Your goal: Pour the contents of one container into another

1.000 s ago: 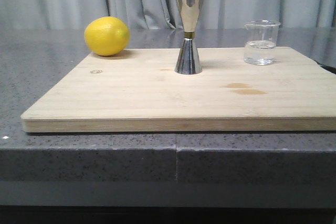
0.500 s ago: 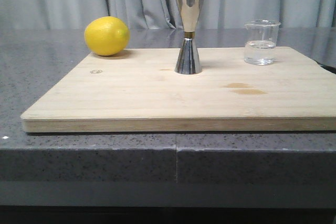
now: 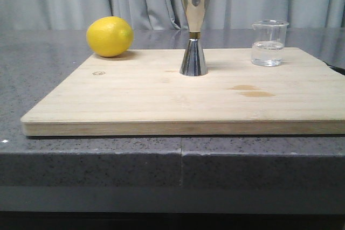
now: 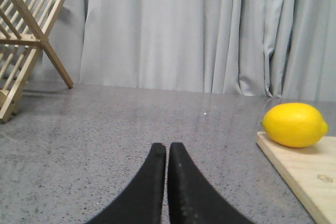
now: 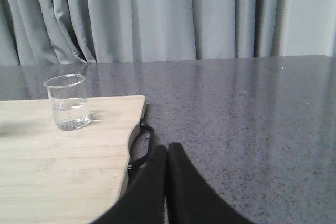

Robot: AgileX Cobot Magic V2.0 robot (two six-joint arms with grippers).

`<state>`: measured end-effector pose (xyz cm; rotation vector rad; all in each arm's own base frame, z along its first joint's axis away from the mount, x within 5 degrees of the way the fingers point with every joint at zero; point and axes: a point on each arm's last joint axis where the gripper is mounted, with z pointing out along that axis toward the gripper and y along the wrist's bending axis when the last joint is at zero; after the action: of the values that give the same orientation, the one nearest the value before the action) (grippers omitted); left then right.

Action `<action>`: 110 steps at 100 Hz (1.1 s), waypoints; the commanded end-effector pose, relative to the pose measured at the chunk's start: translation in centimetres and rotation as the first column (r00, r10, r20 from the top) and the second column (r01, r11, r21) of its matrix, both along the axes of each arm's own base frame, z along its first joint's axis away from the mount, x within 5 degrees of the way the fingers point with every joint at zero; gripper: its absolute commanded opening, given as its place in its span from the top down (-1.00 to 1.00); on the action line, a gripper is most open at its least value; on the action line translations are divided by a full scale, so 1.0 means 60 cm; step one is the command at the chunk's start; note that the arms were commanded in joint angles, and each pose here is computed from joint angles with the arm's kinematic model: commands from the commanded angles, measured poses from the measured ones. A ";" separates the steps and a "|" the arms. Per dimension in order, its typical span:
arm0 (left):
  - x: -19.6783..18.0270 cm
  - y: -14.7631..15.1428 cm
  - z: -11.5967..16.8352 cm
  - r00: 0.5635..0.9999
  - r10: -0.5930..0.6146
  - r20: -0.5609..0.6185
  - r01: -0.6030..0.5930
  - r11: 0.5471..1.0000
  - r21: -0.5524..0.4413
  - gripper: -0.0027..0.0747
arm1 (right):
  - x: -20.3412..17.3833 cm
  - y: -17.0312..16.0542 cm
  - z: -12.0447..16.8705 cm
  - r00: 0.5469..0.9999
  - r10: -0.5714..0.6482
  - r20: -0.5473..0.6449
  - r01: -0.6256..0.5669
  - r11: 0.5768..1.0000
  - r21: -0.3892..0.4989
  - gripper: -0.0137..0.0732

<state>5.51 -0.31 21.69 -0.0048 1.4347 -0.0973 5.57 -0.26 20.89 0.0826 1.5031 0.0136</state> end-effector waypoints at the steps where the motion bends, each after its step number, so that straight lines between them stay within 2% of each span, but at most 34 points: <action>1: -0.008 0.002 0.031 0.994 -0.006 0.107 0.019 0.993 -0.115 0.99 | -0.007 0.001 0.031 0.996 0.006 0.084 -0.010 0.999 0.050 0.84; 7: -0.008 0.001 0.047 0.995 -0.020 0.093 0.035 0.986 -0.162 0.99 | -0.007 0.001 0.045 0.997 0.011 0.074 -0.017 0.996 0.088 0.84; 15: -0.007 -0.001 0.072 0.995 -0.045 0.085 0.061 0.979 -0.196 0.99 | -0.009 0.001 0.075 0.997 0.013 0.080 -0.020 0.996 0.092 0.84; 35: 0.010 -0.014 0.153 0.988 -0.156 0.014 0.155 0.967 -0.202 0.99 | 0.000 0.001 0.155 0.997 0.016 0.080 -0.023 0.995 0.093 0.84; 45: 0.033 -0.029 0.181 0.971 -0.235 -0.039 0.223 0.954 -0.201 0.99 | 0.011 0.001 0.188 0.997 0.016 0.080 -0.023 0.995 0.093 0.84; 61: 0.080 -0.066 0.208 0.930 -0.354 -0.095 0.332 0.924 -0.189 0.98 | 0.039 0.000 0.214 0.999 0.016 0.039 -0.020 0.995 0.095 0.83; 72: 0.108 -0.098 0.214 0.897 -0.429 -0.101 0.406 0.894 -0.190 0.98 | 0.055 -0.001 0.218 1.000 0.016 0.010 -0.017 0.995 0.097 0.68; 82: 0.123 -0.133 0.216 0.863 -0.502 -0.051 0.492 0.860 -0.136 0.94 | 0.063 -0.002 0.219 1.000 0.014 0.009 -0.015 0.995 0.097 0.38; 89: 0.129 -0.158 0.214 0.833 -0.553 -0.019 0.551 0.831 -0.074 0.80 | 0.067 -0.002 0.220 1.000 0.013 0.021 -0.015 0.995 0.097 0.14; 96: 0.134 -0.183 0.210 0.799 -0.601 0.001 0.601 0.799 -0.030 0.56 | 0.070 -0.002 0.224 0.999 0.011 0.043 -0.015 0.995 0.098 -0.09; 103: 0.140 -0.204 0.202 0.775 -0.632 0.002 0.632 0.774 -0.025 0.21 | 0.073 -0.003 0.227 0.998 0.009 0.068 -0.017 0.994 0.112 -0.26; 110: 0.148 -0.222 0.191 0.759 -0.651 -0.007 0.651 0.759 -0.024 -0.19 | 0.077 -0.003 0.228 0.997 0.008 0.074 -0.017 0.993 0.117 -0.32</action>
<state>14.10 -12.43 31.51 0.4981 1.5321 -0.6372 10.01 -0.39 32.45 0.1698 1.5576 0.1098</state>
